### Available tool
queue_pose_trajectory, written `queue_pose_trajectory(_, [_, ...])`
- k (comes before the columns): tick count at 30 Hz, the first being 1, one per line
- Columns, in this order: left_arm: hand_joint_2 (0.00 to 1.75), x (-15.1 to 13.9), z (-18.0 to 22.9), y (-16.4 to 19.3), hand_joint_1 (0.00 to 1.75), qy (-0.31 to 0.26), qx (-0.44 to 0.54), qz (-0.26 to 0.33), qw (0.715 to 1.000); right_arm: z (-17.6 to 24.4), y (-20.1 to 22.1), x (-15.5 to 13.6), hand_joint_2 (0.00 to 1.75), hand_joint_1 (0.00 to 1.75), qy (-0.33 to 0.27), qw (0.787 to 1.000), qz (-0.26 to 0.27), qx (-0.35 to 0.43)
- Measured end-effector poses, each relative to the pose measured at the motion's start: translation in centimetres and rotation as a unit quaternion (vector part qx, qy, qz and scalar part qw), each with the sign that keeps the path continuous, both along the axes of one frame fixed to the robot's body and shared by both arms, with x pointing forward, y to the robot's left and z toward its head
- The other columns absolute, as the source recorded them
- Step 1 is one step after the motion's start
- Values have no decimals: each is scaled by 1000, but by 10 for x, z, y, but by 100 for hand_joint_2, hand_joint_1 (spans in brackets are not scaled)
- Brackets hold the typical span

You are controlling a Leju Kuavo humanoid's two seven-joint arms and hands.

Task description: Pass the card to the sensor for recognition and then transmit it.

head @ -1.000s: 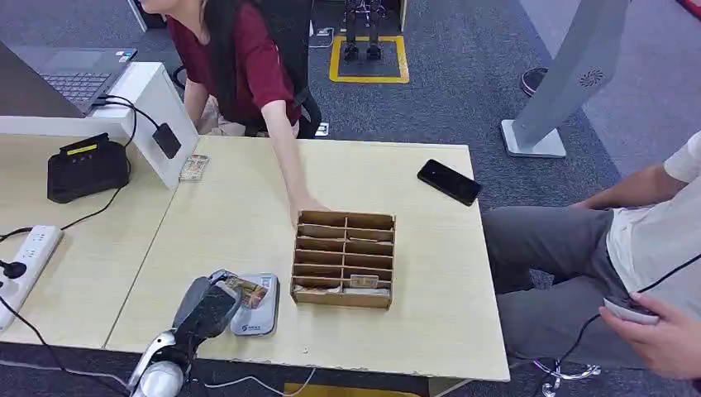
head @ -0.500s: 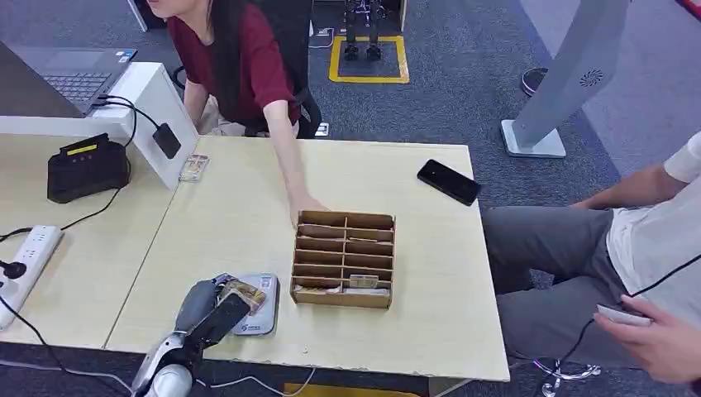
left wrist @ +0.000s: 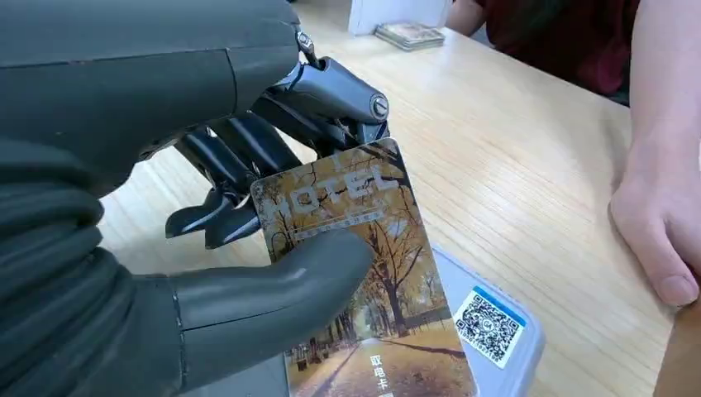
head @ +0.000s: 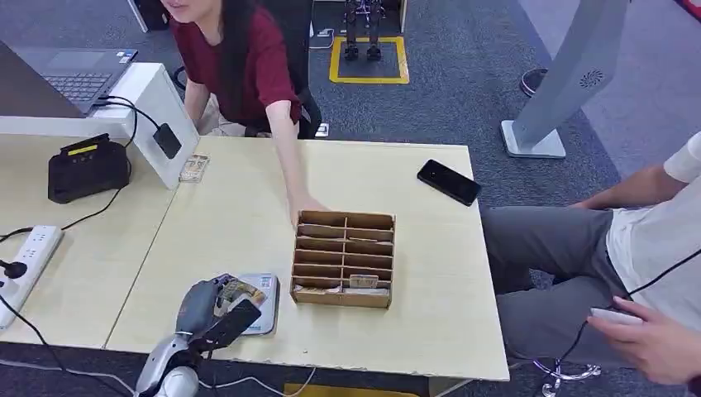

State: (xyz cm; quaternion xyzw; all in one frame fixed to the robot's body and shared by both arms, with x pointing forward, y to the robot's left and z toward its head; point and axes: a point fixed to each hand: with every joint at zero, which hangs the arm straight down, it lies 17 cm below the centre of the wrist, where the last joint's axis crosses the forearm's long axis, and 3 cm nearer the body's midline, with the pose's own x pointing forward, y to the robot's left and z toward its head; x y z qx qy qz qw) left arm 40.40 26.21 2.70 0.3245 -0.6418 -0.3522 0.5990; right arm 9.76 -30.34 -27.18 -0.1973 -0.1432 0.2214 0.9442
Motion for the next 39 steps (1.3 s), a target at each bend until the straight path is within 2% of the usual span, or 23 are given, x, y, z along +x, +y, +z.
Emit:
queue_pose_trajectory(6, [175, 1, -1, -1, 175, -11, 42, 4, 999, 0, 0, 0, 175, 0, -1, 1000, -1, 0])
queue_pose_trajectory(16, [175, 2, -2, -3, 175, -12, 43, 2, 999, 0, 0, 1, 175, 0, -2, 1000, -1, 0])
queue_pose_trajectory(18, [175, 0, 0, -11, 175, -15, 1, -16, 1000, 1, 1, 2, 175, 0, -3, 1000, 5, -2])
queue_pose_trajectory(21, [175, -7, 2, -31, 175, -1, -128, -50, 991, 1, 0, 3, 175, 0, -4, 1000, 6, -4])
queue_pose_trajectory(23, [175, -7, 5, -35, 175, 10, -192, -51, 980, 1, 0, 2, 175, 0, -4, 1000, 5, -5])
queue_pose_trajectory(25, [175, -7, 8, -37, 175, 11, -213, -53, 975, 1, -1, 2, 175, 0, -4, 1000, 6, -5])
queue_pose_trajectory(27, [175, -7, 16, -39, 175, 13, -277, -54, 959, 1, -1, 2, 175, 0, -3, 1000, 8, -6])
queue_pose_trajectory(31, [175, 3, 49, -16, 175, -21, -413, -26, 910, 1, 0, 3, 175, 0, -3, 1000, 15, -7])
queue_pose_trajectory(39, [175, 32, 121, 36, 175, -138, -485, 0, 863, 1, 0, 5, 175, 0, -4, 1000, 28, -9])
